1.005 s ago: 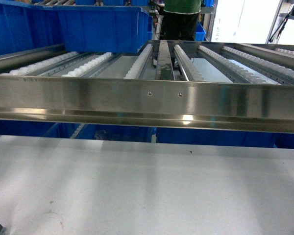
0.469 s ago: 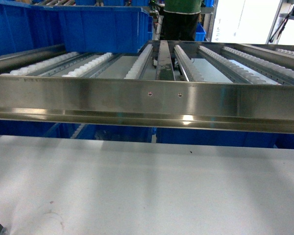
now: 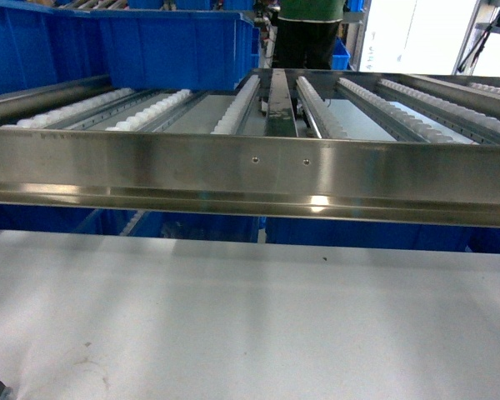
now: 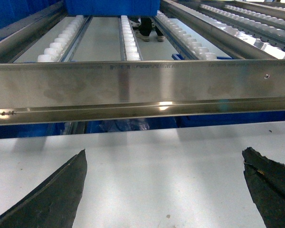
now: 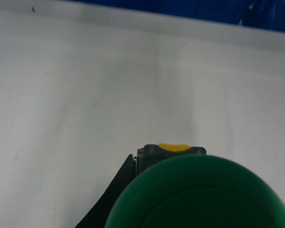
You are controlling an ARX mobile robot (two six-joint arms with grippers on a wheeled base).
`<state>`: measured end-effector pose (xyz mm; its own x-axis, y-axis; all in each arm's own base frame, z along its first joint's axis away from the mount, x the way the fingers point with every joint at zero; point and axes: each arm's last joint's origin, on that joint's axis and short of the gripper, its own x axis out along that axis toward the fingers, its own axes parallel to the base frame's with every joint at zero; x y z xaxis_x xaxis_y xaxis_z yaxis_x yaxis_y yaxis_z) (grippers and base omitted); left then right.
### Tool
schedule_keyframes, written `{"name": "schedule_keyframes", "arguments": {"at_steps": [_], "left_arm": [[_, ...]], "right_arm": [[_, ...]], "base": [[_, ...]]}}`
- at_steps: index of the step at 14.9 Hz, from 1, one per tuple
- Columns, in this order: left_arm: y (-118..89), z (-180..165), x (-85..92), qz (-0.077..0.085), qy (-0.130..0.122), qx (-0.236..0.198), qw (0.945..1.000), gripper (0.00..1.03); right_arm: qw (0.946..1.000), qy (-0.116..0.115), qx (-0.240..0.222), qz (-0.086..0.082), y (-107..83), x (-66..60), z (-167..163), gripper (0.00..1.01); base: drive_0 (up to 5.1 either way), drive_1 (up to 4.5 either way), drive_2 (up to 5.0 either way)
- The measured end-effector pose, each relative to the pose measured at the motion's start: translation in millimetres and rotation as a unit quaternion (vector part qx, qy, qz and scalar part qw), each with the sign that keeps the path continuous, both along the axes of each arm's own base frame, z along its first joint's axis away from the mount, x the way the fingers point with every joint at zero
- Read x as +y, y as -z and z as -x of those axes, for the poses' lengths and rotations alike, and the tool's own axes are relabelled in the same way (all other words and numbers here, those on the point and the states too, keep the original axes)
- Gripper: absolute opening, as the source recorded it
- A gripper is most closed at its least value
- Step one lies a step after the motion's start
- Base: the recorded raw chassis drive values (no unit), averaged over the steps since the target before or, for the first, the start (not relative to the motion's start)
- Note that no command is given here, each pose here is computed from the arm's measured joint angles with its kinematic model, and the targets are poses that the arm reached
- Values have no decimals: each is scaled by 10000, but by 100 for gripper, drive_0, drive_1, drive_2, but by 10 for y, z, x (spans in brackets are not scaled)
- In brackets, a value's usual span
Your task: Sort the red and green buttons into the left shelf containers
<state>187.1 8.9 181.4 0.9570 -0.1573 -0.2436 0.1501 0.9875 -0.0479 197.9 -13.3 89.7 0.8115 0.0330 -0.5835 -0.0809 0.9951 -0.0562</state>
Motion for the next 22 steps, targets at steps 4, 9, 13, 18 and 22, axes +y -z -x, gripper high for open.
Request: {"name": "schedule_keyframes", "arguments": {"at_steps": [4,9,13,18,22], "left_arm": [[0,0,0,0,-2,0,10000,98],[0,0,0,0,-2,0,10000,98],[0,0,0,-2,0,0,10000,98],[64,-15,8,-91,-423,255,9987,98],[351,-90,2,-194,-656,988,9928,98]], "right_arm": [[9967,-16,-799,-150,-415,-9,328,27],[9878,-42,-1550,-158,-596,50,847,27],[9844,-109,-1743,-229,-618,81,904,27],[9843,-110,-1745,-231,-619,81,904,27],[9843,-109,-1745,-233,-619,81,904,27]], "base": [[0,0,0],[0,0,0],[0,0,0],[0,0,0],[0,0,0]]}}
